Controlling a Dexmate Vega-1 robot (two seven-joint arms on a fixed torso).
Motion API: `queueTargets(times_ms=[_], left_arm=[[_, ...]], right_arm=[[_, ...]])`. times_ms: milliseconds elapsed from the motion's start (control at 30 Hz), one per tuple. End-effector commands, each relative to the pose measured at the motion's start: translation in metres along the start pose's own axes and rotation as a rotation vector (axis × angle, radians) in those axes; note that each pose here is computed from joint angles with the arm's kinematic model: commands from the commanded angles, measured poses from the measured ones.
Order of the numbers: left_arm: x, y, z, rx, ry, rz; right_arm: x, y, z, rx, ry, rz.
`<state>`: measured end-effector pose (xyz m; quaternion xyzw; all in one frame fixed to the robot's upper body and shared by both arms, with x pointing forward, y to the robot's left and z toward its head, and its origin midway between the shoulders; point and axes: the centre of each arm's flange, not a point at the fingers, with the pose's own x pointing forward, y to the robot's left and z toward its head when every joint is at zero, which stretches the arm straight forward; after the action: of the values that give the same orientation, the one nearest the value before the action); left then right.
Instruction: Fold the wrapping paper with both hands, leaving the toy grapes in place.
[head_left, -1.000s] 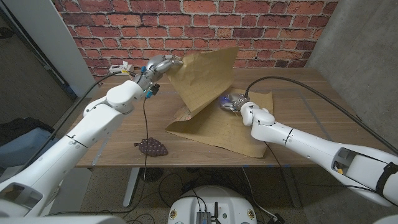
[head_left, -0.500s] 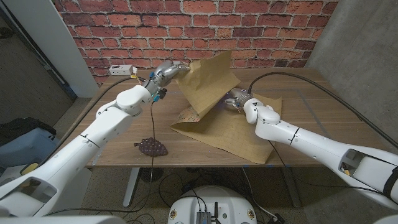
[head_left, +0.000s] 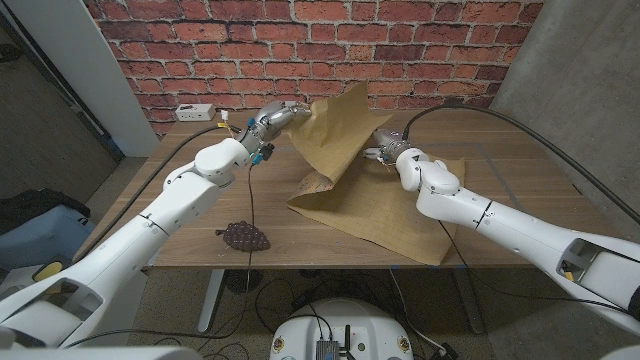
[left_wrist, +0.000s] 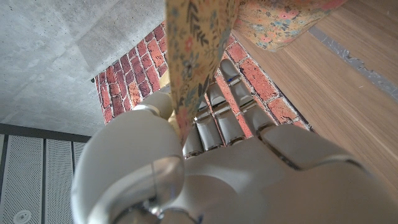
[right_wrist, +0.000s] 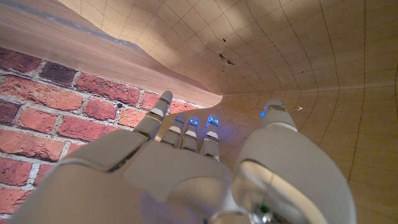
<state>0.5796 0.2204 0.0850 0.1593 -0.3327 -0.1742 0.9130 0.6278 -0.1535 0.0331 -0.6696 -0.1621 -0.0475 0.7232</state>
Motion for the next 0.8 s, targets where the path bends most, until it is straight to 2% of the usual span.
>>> queueTargets(times_ms=[33, 200, 367, 533, 800], left_arm=[[0.005, 0.001, 0.008, 0.026, -0.056, -0.023], [0.004, 0.001, 0.016, 0.042, -0.091, -0.02], [0.003, 0.002, 0.022, 0.058, -0.111, -0.014], [0.005, 0.0, 0.024, 0.058, -0.115, -0.028], [0.013, -0.004, 0.023, 0.052, -0.116, -0.054]], right_arm=[[0.002, -0.001, -0.01, -0.051, 0.129, 0.082], [0.004, -0.003, -0.017, -0.115, 0.228, 0.117], [-0.002, -0.008, -0.025, -0.181, 0.275, 0.153], [-0.018, -0.017, -0.039, -0.212, 0.352, 0.157], [-0.038, -0.029, -0.062, -0.2, 0.488, 0.122]])
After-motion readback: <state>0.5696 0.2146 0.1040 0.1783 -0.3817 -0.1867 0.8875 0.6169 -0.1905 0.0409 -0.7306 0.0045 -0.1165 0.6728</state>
